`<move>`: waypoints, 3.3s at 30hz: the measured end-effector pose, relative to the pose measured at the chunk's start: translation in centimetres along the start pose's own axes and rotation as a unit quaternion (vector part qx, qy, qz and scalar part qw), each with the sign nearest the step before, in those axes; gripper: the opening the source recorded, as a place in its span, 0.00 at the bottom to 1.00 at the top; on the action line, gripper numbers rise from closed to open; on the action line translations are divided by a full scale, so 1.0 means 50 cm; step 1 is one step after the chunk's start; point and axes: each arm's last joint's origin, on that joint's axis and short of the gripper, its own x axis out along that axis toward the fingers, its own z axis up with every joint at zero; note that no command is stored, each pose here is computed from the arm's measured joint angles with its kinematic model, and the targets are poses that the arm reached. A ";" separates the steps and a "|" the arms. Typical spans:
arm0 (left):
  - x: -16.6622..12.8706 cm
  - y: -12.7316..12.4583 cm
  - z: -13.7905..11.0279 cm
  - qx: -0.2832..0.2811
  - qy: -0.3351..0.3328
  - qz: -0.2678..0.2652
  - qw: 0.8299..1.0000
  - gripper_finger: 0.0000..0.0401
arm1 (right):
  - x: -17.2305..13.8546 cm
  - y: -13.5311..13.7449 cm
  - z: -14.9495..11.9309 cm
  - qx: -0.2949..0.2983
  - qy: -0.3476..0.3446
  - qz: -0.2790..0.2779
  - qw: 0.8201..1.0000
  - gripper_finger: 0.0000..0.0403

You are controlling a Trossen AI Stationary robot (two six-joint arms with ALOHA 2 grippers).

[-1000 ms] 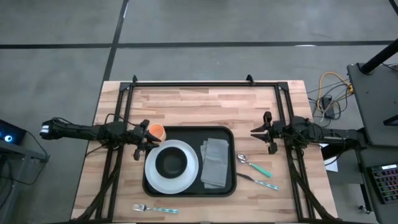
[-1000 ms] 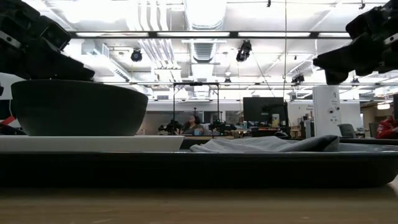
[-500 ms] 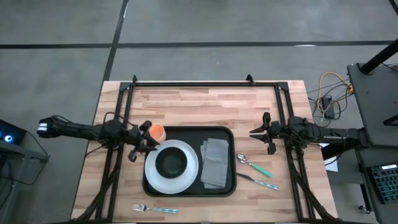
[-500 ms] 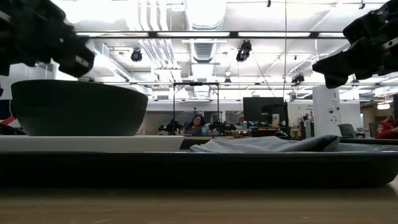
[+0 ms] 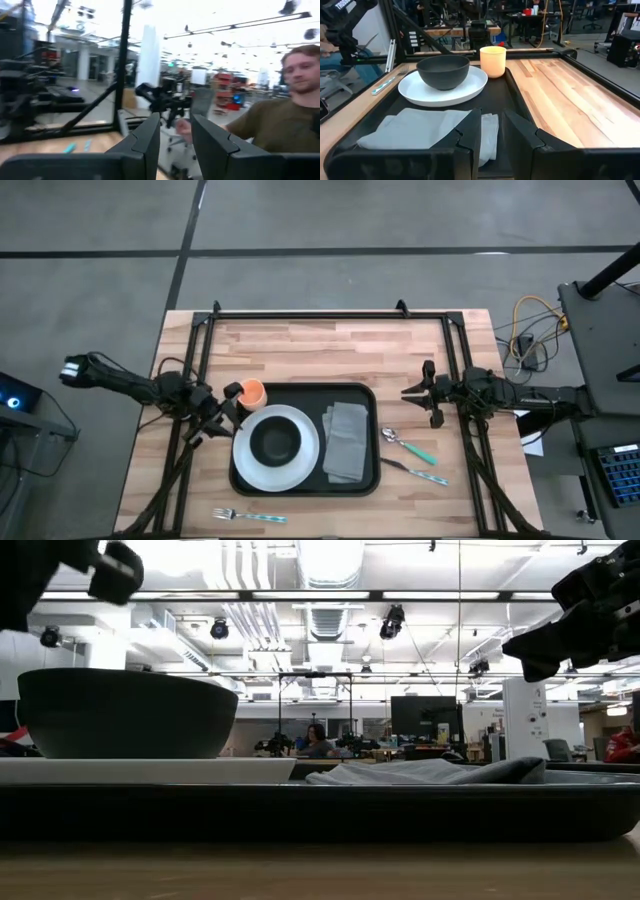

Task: Set up tray
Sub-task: Put the fork on the table napkin

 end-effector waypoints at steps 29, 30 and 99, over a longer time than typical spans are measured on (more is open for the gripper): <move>0.391 -0.080 -0.044 -0.035 0.446 0.097 0.889 0.23 | 0.000 0.000 0.000 0.000 0.000 0.000 1.000 0.17; 0.404 -0.093 -0.049 -0.034 0.461 0.098 0.881 0.23 | 0.000 0.000 0.000 0.000 0.001 0.000 1.000 0.17; 0.382 -0.282 -0.259 -0.157 0.627 0.229 0.727 0.02 | 0.000 0.000 0.000 0.000 0.001 0.000 1.000 0.17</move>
